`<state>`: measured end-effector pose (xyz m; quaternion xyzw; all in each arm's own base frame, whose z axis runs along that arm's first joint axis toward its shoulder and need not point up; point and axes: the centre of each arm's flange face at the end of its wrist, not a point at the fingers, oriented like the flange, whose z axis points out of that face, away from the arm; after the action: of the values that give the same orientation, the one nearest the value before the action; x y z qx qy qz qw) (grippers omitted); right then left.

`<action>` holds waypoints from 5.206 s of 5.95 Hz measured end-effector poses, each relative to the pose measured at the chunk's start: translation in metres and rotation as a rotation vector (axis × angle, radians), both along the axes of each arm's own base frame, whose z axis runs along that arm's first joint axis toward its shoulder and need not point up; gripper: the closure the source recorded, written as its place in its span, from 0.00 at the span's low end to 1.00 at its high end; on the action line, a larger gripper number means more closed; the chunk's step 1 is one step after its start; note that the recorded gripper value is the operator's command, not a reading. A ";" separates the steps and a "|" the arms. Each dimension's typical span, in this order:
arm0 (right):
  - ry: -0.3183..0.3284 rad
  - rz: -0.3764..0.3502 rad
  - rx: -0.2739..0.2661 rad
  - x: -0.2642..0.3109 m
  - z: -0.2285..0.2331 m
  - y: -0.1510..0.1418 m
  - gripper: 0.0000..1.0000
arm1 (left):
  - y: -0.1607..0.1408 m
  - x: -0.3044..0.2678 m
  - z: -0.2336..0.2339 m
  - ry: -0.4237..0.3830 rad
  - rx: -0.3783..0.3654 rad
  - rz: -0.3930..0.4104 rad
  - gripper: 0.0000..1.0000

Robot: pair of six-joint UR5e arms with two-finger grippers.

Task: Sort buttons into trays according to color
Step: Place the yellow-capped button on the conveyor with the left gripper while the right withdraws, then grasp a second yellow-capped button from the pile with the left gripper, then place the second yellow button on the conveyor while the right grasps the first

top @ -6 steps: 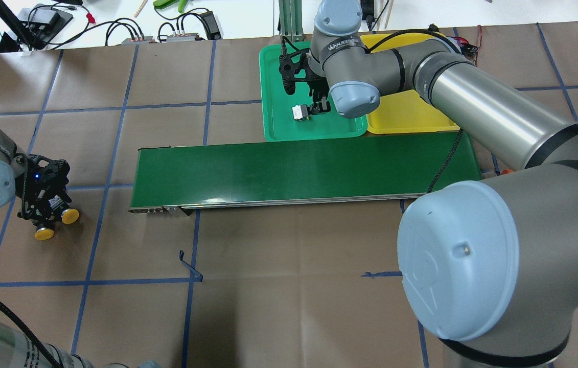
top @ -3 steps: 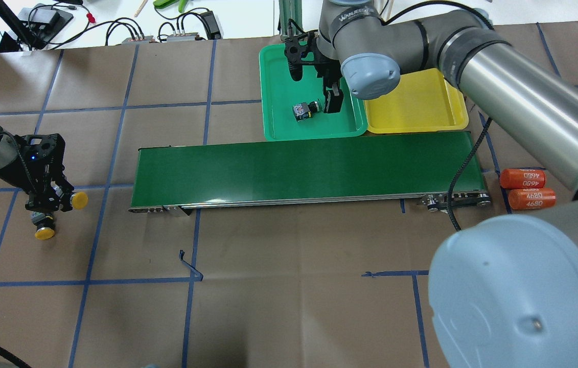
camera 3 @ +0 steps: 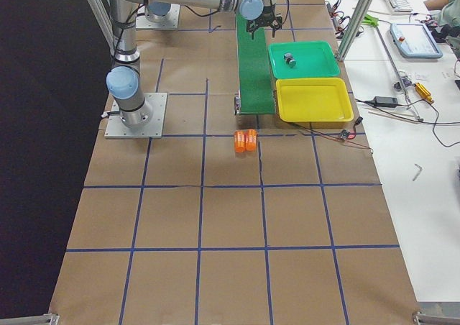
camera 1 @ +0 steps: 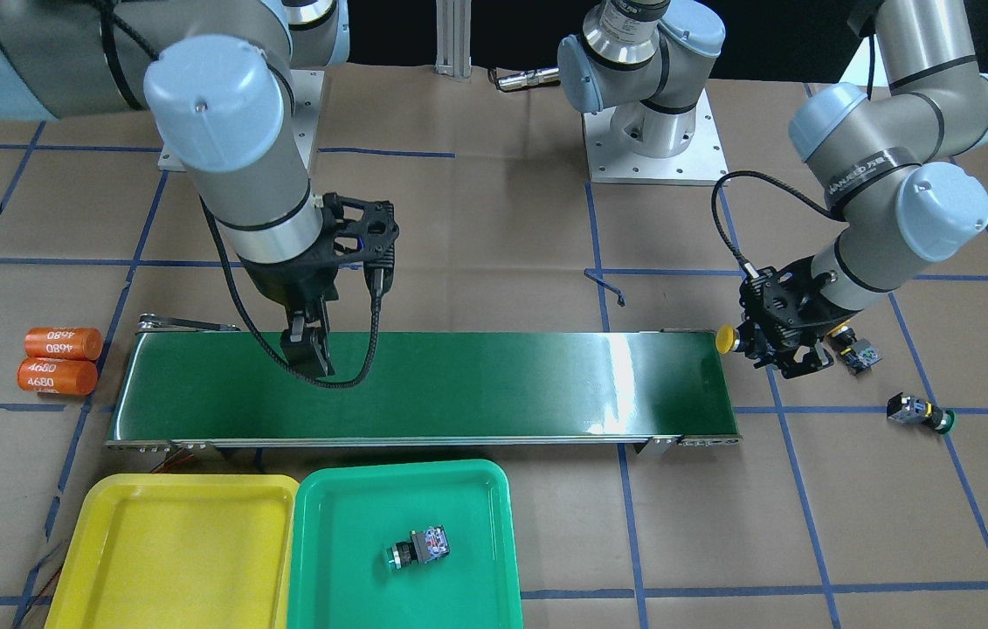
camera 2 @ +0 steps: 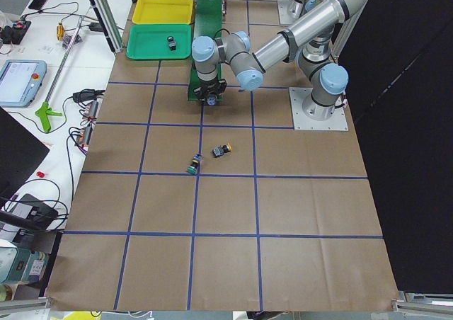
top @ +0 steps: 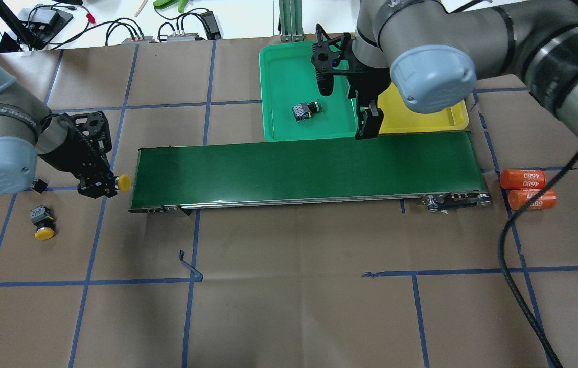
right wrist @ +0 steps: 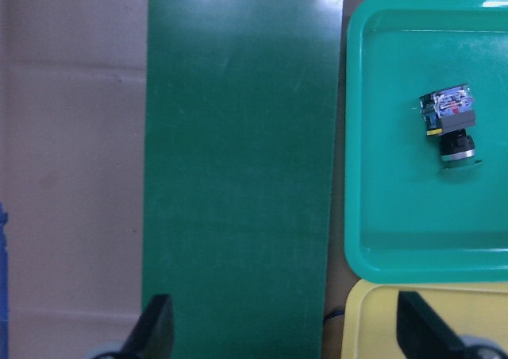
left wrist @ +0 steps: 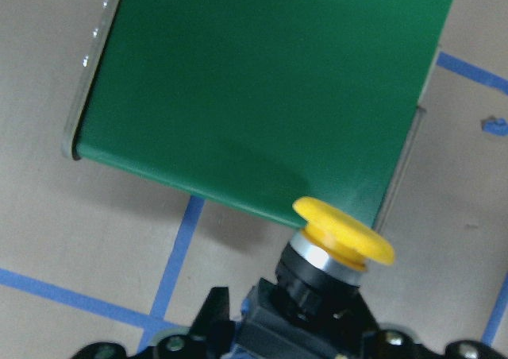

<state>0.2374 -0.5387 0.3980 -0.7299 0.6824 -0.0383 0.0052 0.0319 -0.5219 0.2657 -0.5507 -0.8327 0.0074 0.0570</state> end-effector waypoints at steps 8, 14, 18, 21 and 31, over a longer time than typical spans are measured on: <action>0.036 -0.109 0.124 -0.006 0.022 0.038 0.00 | -0.024 0.000 0.000 -0.079 -0.040 -0.074 0.02; 0.035 -0.098 0.120 -0.004 0.023 0.040 0.00 | 0.033 0.171 -0.025 -0.057 0.085 -0.826 0.02; 0.038 -0.096 0.123 -0.003 0.021 0.041 0.00 | 0.031 0.210 -0.070 -0.033 0.096 -0.870 0.12; 0.035 -0.103 0.130 -0.002 0.016 0.037 0.00 | 0.028 0.211 -0.090 -0.011 0.097 -0.870 0.36; -0.005 0.009 0.019 0.005 -0.080 0.018 0.00 | -0.042 0.041 0.009 -0.048 0.032 -0.145 0.90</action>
<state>0.2427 -0.5211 0.3184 -0.7329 0.6794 -0.0337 0.0141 0.0732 -0.5639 0.2746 -0.6086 -0.7918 -0.0231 0.0459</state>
